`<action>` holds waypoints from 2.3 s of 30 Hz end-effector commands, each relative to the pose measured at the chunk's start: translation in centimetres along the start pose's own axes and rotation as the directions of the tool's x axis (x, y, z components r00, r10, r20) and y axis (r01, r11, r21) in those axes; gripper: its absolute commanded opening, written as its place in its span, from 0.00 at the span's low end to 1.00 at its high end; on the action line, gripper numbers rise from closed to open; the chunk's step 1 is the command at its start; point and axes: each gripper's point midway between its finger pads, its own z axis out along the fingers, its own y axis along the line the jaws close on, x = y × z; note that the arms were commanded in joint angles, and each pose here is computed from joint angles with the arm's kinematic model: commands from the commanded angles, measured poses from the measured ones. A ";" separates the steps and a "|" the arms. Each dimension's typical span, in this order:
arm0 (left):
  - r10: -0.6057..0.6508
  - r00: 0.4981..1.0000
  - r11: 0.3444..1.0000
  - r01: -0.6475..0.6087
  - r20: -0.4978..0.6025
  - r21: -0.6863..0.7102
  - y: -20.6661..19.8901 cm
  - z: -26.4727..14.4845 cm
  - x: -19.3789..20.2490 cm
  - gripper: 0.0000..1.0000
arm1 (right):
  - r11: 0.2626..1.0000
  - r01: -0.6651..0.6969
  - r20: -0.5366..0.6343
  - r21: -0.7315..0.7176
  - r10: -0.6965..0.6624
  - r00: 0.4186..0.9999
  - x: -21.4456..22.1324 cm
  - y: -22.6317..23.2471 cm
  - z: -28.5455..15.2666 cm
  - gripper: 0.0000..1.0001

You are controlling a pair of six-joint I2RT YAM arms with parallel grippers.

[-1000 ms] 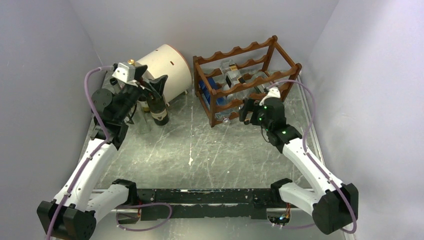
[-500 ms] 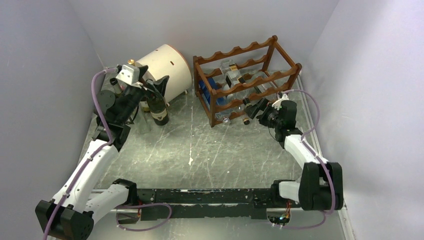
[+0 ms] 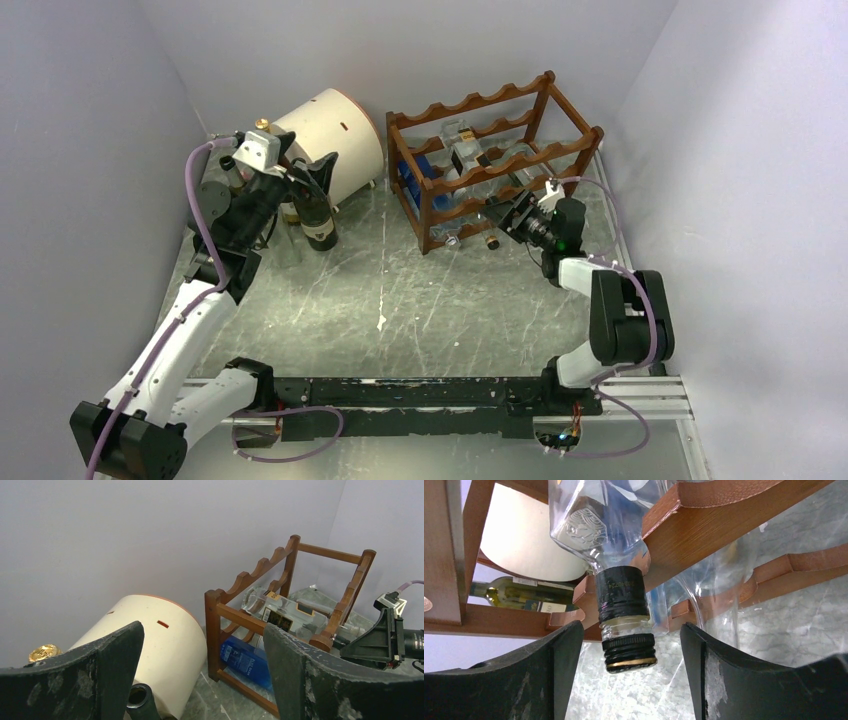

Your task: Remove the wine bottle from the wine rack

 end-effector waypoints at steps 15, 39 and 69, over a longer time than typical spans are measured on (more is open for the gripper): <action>0.005 1.000 1.000 -0.005 0.027 0.003 -0.2 0.1 -0.8 0.93 | 0.996 0.036 0.030 -0.081 -0.034 0.999 -2.1 1.4 0.9 0.58; 0.003 1.000 1.000 -0.003 0.021 0.001 -0.1 0.1 -0.5 0.94 | 0.989 0.024 0.038 -0.145 -0.018 0.999 -3.1 2.6 1.7 0.35; -0.018 1.000 0.999 0.018 0.017 0.027 -0.6 0.3 -0.3 0.93 | 0.951 0.082 0.168 -0.297 -0.032 0.985 -2.1 6.0 -4.1 0.00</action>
